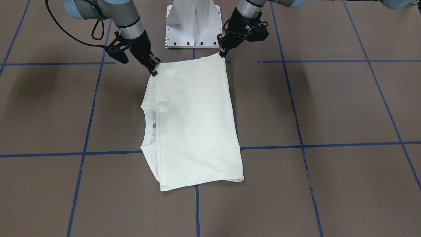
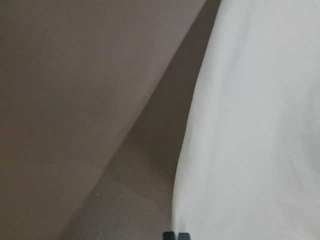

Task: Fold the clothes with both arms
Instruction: 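Lift the near edge with both grippers and fold it away from the robot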

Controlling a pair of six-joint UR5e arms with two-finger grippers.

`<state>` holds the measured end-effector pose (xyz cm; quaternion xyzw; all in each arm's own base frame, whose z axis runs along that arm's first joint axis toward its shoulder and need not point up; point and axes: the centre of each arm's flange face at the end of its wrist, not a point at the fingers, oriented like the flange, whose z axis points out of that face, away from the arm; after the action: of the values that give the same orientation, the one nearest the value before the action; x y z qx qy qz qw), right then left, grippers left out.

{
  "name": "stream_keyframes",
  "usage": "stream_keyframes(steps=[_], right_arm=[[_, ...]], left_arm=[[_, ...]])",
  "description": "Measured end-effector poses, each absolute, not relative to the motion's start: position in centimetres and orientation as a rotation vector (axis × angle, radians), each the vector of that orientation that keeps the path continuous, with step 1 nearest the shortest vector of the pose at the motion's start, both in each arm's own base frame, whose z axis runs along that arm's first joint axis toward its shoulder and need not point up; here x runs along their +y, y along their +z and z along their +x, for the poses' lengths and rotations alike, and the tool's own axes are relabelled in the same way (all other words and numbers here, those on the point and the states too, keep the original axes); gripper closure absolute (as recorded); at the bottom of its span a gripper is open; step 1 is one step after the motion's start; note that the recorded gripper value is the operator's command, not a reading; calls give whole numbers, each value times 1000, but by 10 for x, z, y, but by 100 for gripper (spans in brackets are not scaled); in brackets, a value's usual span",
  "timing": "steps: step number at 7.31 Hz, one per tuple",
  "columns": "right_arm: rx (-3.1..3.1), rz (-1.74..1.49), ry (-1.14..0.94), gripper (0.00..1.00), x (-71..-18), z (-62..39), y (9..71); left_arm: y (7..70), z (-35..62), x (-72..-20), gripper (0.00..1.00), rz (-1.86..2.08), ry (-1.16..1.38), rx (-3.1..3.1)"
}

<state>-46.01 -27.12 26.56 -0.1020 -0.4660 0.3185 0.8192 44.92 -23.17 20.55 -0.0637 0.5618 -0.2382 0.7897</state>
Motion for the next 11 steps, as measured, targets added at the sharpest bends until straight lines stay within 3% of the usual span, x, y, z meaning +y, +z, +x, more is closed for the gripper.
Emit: stream_keyframes(steps=[3,5,7,11], right_arm=[[-1045,-341,588,100,-192,-452,234],[-1062,-361,578,100,-186,-439,227],[-1054,-347,639,100,-227,-419,233],[-998,-287,744,100,-365,-435,253]], left_arm=[[183,429,-198,100,-193,-481,1213],[175,420,-190,100,-202,-468,1210],[162,404,-203,100,-168,-474,1248],[180,431,-310,100,62,-508,1162]])
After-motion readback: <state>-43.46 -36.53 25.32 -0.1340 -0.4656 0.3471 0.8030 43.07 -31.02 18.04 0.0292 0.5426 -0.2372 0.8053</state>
